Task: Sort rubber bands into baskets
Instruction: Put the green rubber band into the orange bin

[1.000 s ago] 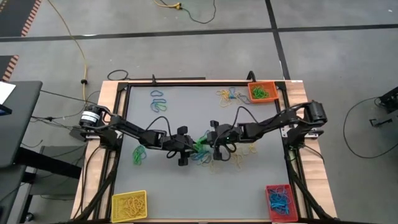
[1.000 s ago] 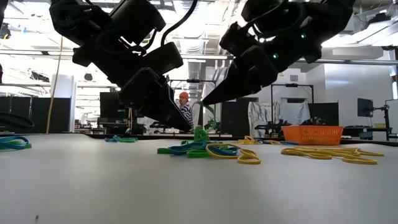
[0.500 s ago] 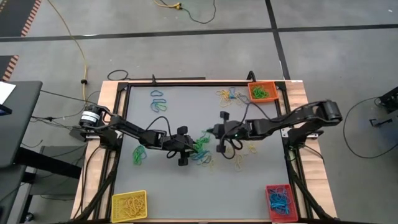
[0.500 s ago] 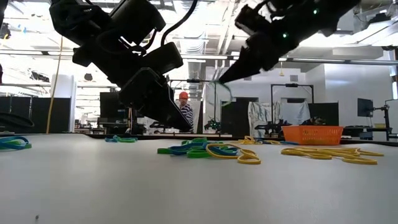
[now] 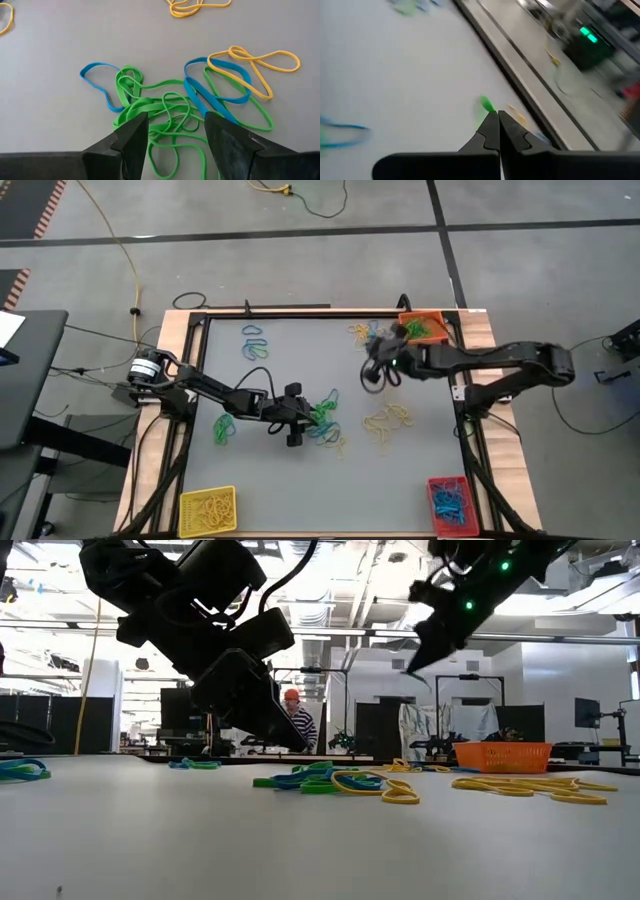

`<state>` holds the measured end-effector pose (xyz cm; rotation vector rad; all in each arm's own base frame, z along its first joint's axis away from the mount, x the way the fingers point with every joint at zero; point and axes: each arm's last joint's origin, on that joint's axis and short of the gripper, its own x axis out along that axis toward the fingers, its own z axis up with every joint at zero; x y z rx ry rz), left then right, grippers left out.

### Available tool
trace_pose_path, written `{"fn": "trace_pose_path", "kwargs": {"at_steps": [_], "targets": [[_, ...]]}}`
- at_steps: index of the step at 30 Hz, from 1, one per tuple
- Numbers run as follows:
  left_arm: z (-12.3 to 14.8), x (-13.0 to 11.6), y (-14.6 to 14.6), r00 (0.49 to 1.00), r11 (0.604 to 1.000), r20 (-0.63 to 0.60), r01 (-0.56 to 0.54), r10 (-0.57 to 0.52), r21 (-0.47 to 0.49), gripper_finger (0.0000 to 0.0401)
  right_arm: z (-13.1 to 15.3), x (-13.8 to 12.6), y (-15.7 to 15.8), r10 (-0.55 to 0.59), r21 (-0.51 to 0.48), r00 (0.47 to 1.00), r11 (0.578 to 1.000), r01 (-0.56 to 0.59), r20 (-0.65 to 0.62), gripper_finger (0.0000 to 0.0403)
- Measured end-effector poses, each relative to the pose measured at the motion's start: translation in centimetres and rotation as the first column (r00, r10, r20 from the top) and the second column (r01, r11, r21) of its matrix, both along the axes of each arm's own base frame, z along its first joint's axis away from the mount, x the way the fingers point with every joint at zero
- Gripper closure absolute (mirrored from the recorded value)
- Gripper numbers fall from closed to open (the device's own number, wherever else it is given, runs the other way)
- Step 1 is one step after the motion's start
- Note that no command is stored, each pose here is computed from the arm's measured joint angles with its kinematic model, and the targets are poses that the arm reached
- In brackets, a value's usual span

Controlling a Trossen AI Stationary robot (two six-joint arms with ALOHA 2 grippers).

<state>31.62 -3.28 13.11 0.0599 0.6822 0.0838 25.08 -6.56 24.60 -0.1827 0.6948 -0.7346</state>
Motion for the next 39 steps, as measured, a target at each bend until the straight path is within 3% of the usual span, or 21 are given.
{"fn": "trace_pose_path", "kwargs": {"at_steps": [8,19,28,39], "targets": [[0.0,0.0,0.0,1.000,1.000,0.000,0.000,0.000,0.000,0.0216,-0.7,-3.5,-6.1,-0.287,0.023,0.951,0.956,0.291,-0.110,0.0384],[0.0,0.0,0.0,1.000,1.000,0.000,0.002,-0.002,0.002,0.0216,-1.8,-8.8,-11.2,-0.554,0.103,0.806,0.807,0.581,-0.207,0.0382],[0.1,0.0,0.0,1.000,1.000,0.007,0.007,-0.007,0.007,0.0216,-3.3,-11.2,-12.3,-0.625,0.136,0.742,0.735,0.664,-0.245,0.0315],[0.1,0.0,0.0,1.000,1.000,0.007,0.003,-0.003,0.002,0.0216,-3.5,-11.1,-12.3,-0.612,0.180,0.756,0.737,0.651,-0.230,0.0250]]}}
